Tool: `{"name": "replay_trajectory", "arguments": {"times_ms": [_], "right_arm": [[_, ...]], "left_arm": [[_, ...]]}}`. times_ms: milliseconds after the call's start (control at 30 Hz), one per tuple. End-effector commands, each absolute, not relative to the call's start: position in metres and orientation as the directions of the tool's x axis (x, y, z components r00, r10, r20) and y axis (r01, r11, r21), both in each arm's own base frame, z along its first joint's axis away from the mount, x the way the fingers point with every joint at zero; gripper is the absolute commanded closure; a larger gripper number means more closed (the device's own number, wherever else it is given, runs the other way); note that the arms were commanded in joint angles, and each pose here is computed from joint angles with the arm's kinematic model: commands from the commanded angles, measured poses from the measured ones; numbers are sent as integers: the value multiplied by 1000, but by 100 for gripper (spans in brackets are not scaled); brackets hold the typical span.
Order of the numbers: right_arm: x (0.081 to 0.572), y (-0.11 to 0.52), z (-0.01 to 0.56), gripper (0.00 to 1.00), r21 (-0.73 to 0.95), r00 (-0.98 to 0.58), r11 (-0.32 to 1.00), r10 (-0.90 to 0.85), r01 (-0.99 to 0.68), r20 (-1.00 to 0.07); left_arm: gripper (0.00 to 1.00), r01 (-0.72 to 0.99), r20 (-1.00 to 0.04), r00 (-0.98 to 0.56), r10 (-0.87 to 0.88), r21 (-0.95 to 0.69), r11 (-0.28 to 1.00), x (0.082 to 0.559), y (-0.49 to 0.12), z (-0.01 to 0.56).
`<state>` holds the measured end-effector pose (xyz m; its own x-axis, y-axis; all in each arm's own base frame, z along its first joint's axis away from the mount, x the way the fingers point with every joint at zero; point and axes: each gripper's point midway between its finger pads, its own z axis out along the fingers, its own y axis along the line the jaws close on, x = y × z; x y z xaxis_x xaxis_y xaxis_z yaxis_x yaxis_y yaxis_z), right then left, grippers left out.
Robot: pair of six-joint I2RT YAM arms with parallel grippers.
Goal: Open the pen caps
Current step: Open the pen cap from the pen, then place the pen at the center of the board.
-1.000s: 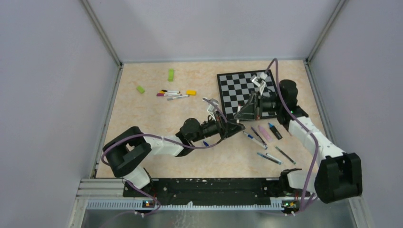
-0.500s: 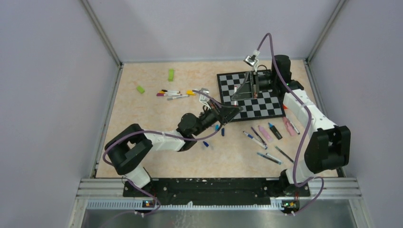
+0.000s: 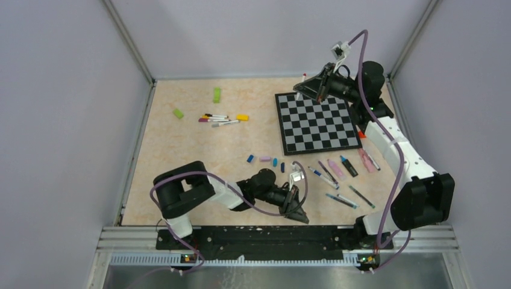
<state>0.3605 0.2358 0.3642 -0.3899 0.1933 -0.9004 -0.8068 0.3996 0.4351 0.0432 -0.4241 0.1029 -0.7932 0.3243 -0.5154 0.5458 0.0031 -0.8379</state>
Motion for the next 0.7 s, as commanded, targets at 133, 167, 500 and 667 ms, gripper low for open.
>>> {"name": "replay_trajectory", "arguments": {"times_ms": [133,167,500,667], "right_arm": [[349,194,360,100,338,-285,484,180,-807,-941],[341,187,349,100,333,-297,474,152,-815,-943],[267,80,199,100,209,-474,668,-241,-714,-847],[235,48,158,100,135,-553,707,-403,-694,-729]], "left_arm": [[100,686,-673,-717,180,-727,17,80,-406,145],[100,709,-694,-700,167,-703,53,87,-403,147],[100,719,-806,-591,45,-501,481,151,-348,148],[100,687,-829,-557,-49,-493,535,162,-332,156]]}}
